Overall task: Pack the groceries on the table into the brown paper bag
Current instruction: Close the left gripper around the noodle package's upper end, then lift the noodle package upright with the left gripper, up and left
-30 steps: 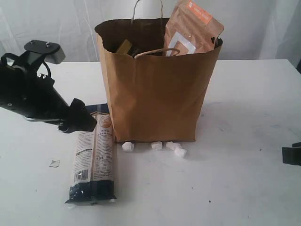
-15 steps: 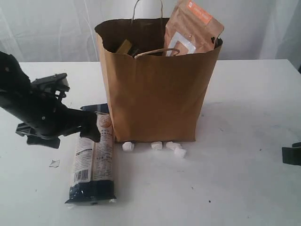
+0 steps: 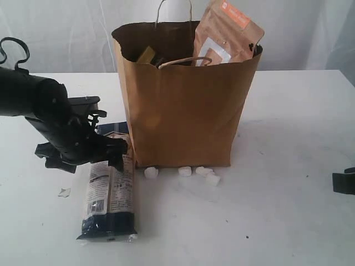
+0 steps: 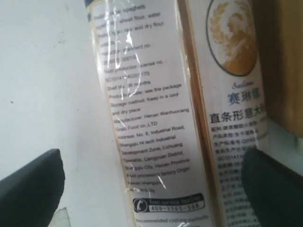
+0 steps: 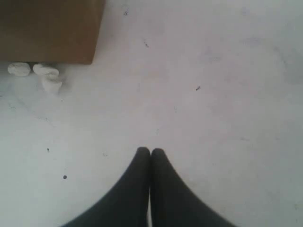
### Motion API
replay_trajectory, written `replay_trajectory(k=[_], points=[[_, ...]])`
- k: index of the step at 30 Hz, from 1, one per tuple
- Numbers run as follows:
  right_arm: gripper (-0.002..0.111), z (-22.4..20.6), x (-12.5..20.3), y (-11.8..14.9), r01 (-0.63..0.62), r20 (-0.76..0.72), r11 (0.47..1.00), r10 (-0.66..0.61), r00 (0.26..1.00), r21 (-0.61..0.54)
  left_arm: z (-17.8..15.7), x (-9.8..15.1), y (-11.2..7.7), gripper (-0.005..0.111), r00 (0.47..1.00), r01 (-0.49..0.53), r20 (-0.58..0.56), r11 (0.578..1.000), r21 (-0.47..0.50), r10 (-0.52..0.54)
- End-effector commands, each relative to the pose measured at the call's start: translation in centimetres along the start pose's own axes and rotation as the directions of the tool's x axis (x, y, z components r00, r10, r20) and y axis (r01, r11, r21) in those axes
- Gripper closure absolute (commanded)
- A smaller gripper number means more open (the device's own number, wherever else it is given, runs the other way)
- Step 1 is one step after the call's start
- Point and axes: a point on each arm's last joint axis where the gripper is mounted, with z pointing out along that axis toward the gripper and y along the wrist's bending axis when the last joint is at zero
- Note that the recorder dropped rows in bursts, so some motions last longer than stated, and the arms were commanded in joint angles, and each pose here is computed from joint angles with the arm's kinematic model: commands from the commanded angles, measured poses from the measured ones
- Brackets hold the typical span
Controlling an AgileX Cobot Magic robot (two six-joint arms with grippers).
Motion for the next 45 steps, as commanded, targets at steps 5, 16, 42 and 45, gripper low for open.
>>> replay_trajectory(k=[5,16,42,45], points=[[0.108,0.1,0.0,-0.1,-0.003,0.005,1.000,0.003,1.000,0.003,0.2,0.6,-2.7,0.002,0.997,-0.065,0.041,0.997,0.036,0.064],[0.108,0.1,0.3,0.0,-0.005,-0.027,1.000,0.005,1.000,-0.009,0.7,0.2,-2.8,0.002,0.990,-0.108,0.090,0.994,0.026,0.105],[0.108,0.0,0.9,0.3,-0.008,-0.095,0.999,0.005,0.995,-0.032,2.8,0.6,-2.5,0.007,0.998,-0.020,0.054,1.000,0.004,0.020],[0.108,0.0,0.9,0.3,-0.008,-0.095,0.999,0.005,0.995,-0.032,2.8,0.8,-2.1,0.022,0.998,-0.062,0.028,0.998,-0.032,0.063]])
